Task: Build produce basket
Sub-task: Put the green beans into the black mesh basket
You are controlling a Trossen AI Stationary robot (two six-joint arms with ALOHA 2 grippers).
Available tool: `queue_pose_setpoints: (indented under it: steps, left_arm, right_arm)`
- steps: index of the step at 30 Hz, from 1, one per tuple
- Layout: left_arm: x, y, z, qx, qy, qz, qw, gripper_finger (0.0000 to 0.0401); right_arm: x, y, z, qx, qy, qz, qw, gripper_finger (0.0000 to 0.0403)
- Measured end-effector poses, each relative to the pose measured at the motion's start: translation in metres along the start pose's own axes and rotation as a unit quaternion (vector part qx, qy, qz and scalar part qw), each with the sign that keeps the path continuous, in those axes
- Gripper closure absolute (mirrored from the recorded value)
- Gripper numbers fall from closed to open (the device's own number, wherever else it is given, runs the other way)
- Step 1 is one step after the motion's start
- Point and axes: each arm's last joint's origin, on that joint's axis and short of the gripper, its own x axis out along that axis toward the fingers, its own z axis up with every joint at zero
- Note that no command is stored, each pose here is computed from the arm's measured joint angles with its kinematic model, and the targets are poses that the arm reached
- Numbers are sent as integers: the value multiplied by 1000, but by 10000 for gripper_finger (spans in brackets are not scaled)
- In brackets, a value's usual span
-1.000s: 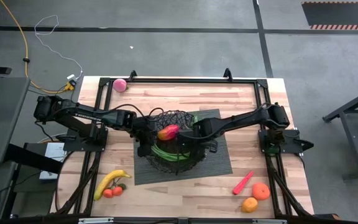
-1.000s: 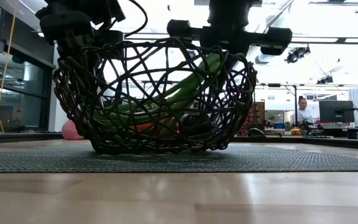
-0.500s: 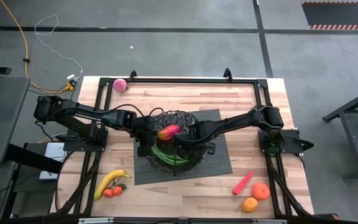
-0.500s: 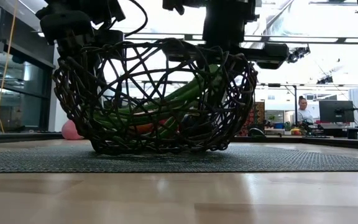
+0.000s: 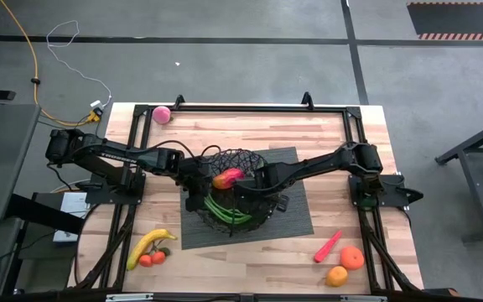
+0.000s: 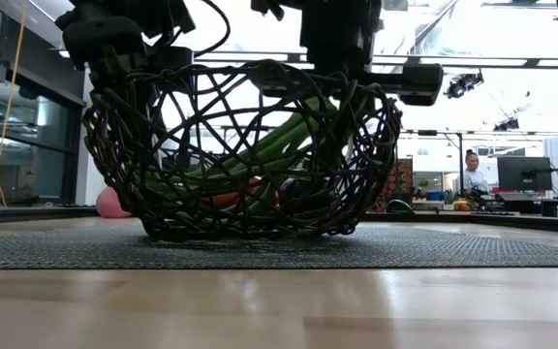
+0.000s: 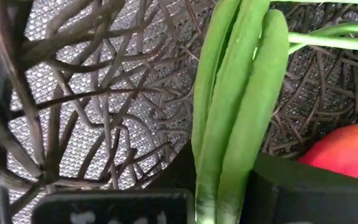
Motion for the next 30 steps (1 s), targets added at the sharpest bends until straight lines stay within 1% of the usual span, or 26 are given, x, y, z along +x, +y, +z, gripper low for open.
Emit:
queue_pose_setpoints:
  steps: [4, 7, 10, 13, 15, 20, 23, 26, 30]
  left_arm:
    - [0, 0, 0, 0, -1, 3, 1000, 401]
    - [0, 0, 0, 0, -2, 4, 1000, 401]
    - [0, 0, 0, -1, -2, 5, 1000, 401]
    - [0, 0, 0, -1, -3, 6, 1000, 401]
    - [0, 0, 0, -1, -3, 6, 1000, 401]
    - [0, 0, 0, 0, -3, 6, 1000, 401]
    - [0, 0, 0, 0, -3, 7, 1000, 401]
    - [0, 0, 0, 0, -3, 7, 1000, 401]
    - [0, 0, 0, 1, -4, 8, 1000, 401]
  right_arm:
    - [0, 0, 0, 2, -2, 0, 1000, 398]
    - [0, 0, 1, 1, -17, 7, 1000, 397]
    - [0, -1, 2, 6, -28, 3, 1000, 385]
    - [0, -4, 4, 31, -36, -10, 999, 356]
    - [0, -5, 4, 50, -35, -17, 998, 329]
    - [0, -7, 2, 57, 6, -45, 997, 253]
    - [0, -5, 0, 49, 23, -39, 998, 218]
    - [0, -1, -2, 43, 34, -19, 998, 198]
    - [-2, 4, -4, 44, 47, 5, 998, 190]
